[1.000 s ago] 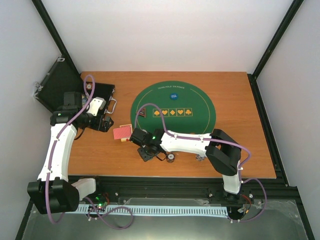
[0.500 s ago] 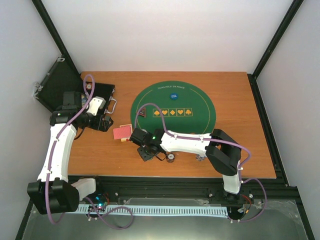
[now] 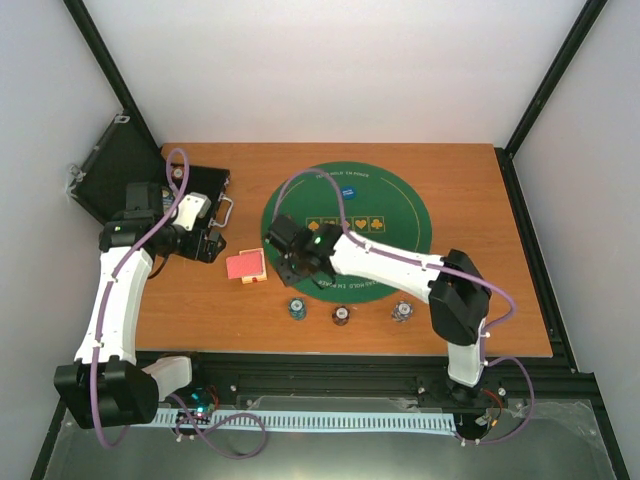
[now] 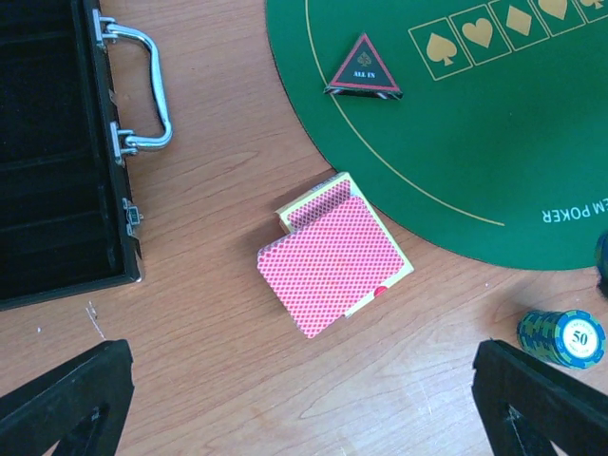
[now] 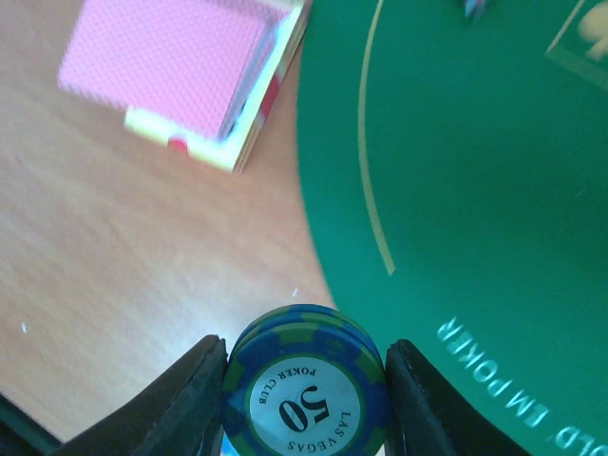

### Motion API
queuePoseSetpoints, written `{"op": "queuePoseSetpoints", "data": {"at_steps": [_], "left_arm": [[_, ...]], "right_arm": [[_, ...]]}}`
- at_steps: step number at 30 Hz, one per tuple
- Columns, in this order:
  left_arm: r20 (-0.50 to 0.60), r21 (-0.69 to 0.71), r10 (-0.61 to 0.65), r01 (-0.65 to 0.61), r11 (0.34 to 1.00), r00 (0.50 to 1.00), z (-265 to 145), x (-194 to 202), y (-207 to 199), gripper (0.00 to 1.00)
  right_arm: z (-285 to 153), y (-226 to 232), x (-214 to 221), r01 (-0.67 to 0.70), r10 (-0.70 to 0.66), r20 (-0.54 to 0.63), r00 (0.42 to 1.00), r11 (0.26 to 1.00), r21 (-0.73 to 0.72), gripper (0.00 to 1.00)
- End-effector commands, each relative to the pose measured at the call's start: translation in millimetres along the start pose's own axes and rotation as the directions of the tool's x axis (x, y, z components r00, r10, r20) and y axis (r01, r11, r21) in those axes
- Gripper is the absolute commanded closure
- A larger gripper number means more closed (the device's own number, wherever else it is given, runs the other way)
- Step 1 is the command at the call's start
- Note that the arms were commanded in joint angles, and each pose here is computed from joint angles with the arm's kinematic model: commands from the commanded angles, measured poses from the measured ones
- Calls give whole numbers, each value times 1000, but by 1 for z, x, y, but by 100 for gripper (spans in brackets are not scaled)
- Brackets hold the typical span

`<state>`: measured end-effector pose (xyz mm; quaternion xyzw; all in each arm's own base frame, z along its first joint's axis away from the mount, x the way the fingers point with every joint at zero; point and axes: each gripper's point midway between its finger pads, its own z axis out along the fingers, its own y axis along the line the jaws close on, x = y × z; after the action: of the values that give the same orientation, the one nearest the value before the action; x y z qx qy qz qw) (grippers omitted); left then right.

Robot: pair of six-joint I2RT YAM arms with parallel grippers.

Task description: Distribute texas hold em gaming equipment

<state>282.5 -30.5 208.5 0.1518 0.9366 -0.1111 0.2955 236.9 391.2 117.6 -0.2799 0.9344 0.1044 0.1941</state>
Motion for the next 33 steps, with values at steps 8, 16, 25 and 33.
{"op": "queuePoseSetpoints", "data": {"at_steps": [8,16,25,33], "left_arm": [[57,-35,34,-32,999,998,-20,-20,2,0],[51,-38,42,-40,998,998,-20,-21,4,0],[46,-34,42,-41,999,998,-17,-20,4,0],[49,-30,46,-45,999,998,-19,-21,3,0]], "right_arm": [[51,-72,-83,-67,65,30,997,995,70,93],[94,-100,-96,-109,110,-9,994,992,66,92],[130,-95,-88,-96,99,-70,993,995,41,91],[131,-98,-80,-102,106,-89,990,994,49,90]]}}
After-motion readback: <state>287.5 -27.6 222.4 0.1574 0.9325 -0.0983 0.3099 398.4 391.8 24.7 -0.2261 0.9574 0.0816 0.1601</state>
